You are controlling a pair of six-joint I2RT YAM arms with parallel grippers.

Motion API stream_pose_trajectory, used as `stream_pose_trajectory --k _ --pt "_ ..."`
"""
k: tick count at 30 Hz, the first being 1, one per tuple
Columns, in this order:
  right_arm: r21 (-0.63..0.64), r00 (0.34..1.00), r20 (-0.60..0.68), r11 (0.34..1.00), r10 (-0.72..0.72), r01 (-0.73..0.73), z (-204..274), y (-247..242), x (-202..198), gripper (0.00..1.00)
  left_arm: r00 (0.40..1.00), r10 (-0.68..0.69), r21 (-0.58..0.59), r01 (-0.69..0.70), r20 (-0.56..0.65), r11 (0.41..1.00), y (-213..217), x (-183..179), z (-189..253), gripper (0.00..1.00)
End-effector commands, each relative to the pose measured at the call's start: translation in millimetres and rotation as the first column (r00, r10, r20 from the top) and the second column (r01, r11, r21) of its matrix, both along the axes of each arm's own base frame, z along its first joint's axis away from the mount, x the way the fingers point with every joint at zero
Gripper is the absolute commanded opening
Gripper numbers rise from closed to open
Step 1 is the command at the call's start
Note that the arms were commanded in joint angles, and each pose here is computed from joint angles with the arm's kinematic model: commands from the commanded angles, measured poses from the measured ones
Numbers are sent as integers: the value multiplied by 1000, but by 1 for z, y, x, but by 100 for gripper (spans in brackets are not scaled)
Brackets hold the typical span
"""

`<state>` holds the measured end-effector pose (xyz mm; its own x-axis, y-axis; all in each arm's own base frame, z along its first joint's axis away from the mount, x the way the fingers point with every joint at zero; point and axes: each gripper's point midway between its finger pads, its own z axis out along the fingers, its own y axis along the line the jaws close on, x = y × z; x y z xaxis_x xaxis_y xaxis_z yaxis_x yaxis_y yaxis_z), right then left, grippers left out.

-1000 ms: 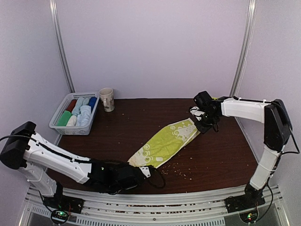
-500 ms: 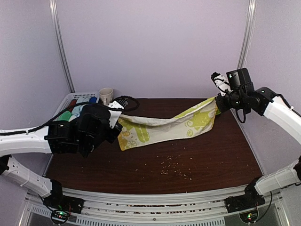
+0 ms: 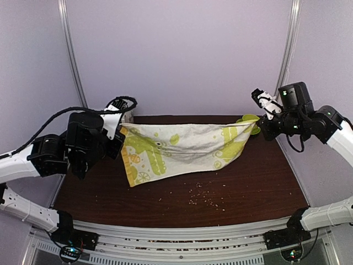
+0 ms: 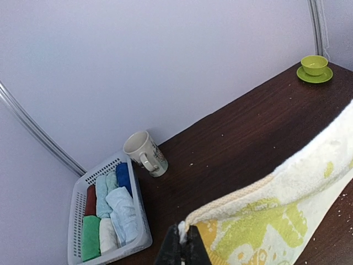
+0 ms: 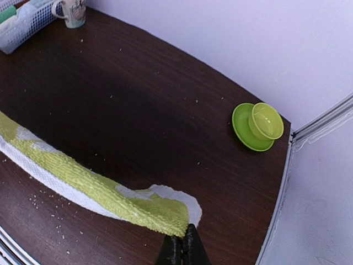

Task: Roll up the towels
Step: Flatten out the towel at the center of the board.

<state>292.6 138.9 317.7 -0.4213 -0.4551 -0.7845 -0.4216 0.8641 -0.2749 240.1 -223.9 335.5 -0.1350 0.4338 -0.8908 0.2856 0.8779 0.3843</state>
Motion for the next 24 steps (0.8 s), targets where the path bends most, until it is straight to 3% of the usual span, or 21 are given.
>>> stream_pose_trajectory --k 1,9,15,24 --pt "-81 972 -229 995 44 -64 -66 13 -4 0 994 68 110 -59 -80 992 4 3 -42 0" --pt "-135 848 -523 974 87 -184 -182 55 0 0 965 143 329 -65 -221 942 -16 9 -139 0" --pt "-175 773 -626 948 100 -264 -241 91 8 5 948 203 406 -90 -244 909 -20 12 -180 0" --pt "-256 832 -551 935 70 -248 -241 94 35 45 941 241 442 -116 -238 889 -16 14 -197 0"
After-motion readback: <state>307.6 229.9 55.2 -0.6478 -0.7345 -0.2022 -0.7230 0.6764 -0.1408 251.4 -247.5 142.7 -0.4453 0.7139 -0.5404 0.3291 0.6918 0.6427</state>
